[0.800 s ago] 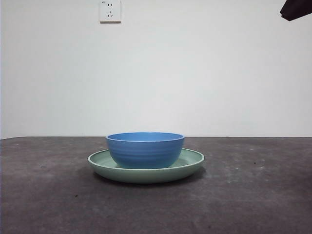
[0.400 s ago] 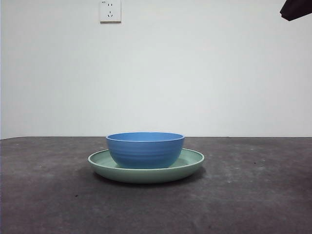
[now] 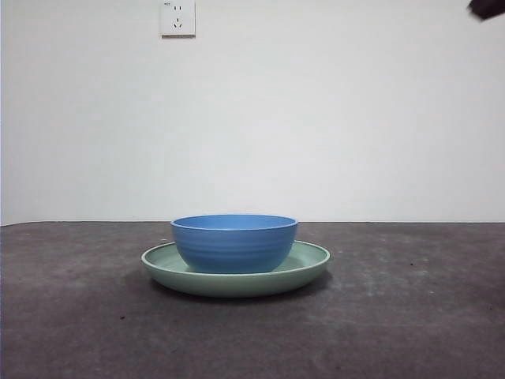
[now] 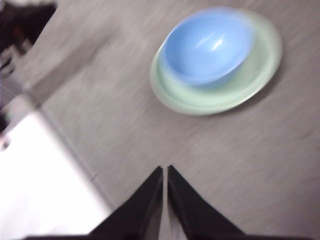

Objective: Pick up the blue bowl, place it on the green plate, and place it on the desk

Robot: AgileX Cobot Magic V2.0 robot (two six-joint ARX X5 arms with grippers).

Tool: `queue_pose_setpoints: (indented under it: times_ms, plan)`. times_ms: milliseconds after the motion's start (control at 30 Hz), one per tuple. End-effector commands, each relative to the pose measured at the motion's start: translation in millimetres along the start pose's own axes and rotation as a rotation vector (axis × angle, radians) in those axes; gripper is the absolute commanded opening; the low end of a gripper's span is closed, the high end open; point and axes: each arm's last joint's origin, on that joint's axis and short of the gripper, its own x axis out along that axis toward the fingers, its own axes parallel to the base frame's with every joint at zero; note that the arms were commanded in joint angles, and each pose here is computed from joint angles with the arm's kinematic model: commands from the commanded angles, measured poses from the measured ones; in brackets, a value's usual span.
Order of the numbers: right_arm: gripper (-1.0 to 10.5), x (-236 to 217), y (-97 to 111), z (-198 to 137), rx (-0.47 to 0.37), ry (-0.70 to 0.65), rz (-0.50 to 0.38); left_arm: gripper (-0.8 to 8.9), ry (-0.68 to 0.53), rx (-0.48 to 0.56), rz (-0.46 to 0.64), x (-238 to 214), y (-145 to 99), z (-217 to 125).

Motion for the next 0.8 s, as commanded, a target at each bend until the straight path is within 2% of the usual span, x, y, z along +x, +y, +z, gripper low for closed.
queue_pose_setpoints:
  times_ms: [33,167,267,433,533,800]
  plan:
    - [0.1,-18.4,-3.0,4.3,-0.054,-0.139,-0.087,0.10,0.028,-0.008,0.003,1.9,-0.2,-7.5]
    - [0.1,-41.8,-6.8,-1.4,-0.092,-0.328,-0.292,0.10,0.028,-0.008,0.003,1.9,-0.2,-7.5]
    - [0.1,-46.1,-10.4,-14.2,-0.119,-0.435,-0.406,0.10,0.028,-0.008,0.003,1.9,-0.2,-7.5]
    - [0.1,-29.4,-25.3,-46.2,-0.162,-0.567,-0.500,0.10,0.028,-0.008,0.003,1.9,-0.2,-7.5]
    - [0.1,-13.2,-37.1,-66.0,-0.163,-0.635,-0.525,0.10,0.028,-0.008,0.003,1.9,-0.2,-7.5]
    - [0.1,19.3,-59.7,-102.9,-0.145,-0.676,-0.574,0.10,0.028,-0.008,0.003,1.9,-0.2,-7.5]
